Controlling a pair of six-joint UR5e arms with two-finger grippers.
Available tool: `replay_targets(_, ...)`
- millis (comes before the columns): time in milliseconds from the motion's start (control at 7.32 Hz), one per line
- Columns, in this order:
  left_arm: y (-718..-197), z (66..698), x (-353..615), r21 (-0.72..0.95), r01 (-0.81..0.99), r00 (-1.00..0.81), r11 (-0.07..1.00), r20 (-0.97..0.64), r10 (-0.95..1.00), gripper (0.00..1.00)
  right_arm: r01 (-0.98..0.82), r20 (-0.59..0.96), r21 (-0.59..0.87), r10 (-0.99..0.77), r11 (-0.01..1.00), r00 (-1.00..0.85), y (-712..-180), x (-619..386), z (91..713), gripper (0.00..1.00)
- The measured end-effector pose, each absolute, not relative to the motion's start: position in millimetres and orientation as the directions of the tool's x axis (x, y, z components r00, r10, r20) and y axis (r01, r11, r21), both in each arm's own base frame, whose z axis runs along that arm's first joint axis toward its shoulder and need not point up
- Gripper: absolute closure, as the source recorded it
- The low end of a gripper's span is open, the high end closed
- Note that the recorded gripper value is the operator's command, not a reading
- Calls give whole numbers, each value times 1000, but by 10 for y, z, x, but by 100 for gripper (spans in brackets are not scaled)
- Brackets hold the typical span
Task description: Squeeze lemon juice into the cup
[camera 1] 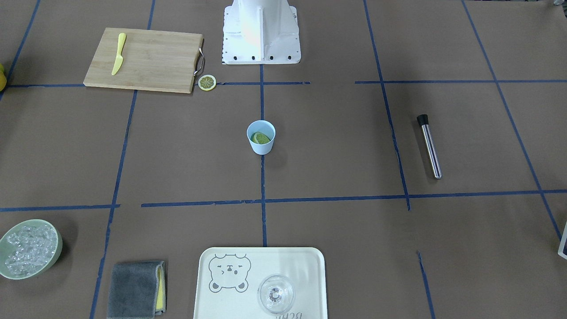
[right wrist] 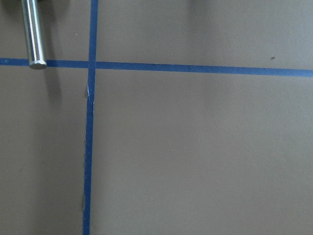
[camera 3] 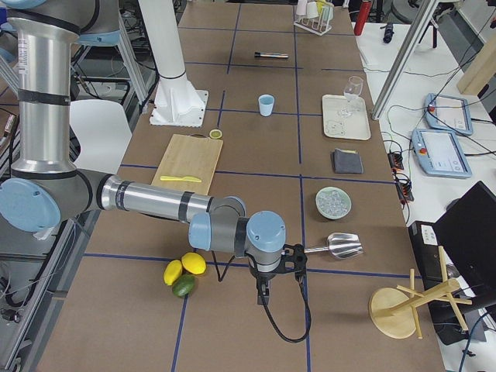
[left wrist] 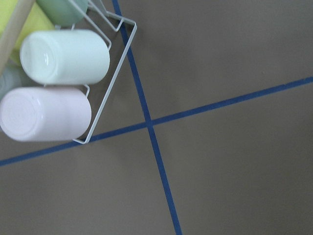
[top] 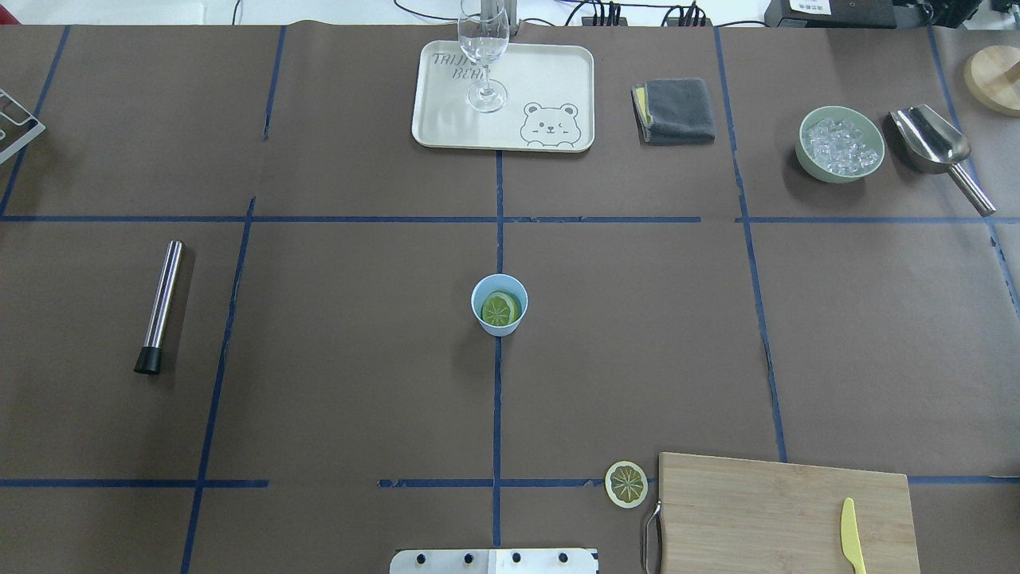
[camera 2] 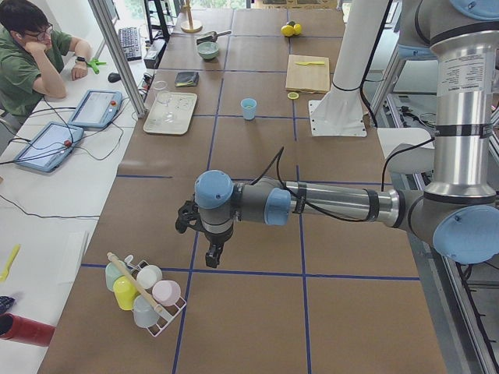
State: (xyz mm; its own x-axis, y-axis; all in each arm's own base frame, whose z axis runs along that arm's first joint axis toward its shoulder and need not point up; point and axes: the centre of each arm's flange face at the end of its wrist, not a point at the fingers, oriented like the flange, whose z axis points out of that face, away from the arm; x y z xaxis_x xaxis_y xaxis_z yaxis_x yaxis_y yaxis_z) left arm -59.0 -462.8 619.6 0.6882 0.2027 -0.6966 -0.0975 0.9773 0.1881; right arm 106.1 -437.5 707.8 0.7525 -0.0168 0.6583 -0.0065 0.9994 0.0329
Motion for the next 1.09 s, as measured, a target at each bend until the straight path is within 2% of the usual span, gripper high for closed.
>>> replay_targets(1093, -4453, 6328, -806, 159, -52, 706, 986, -692, 149, 0, -10, 674, 44, -22, 999, 739, -4392, 1047, 7014, 0)
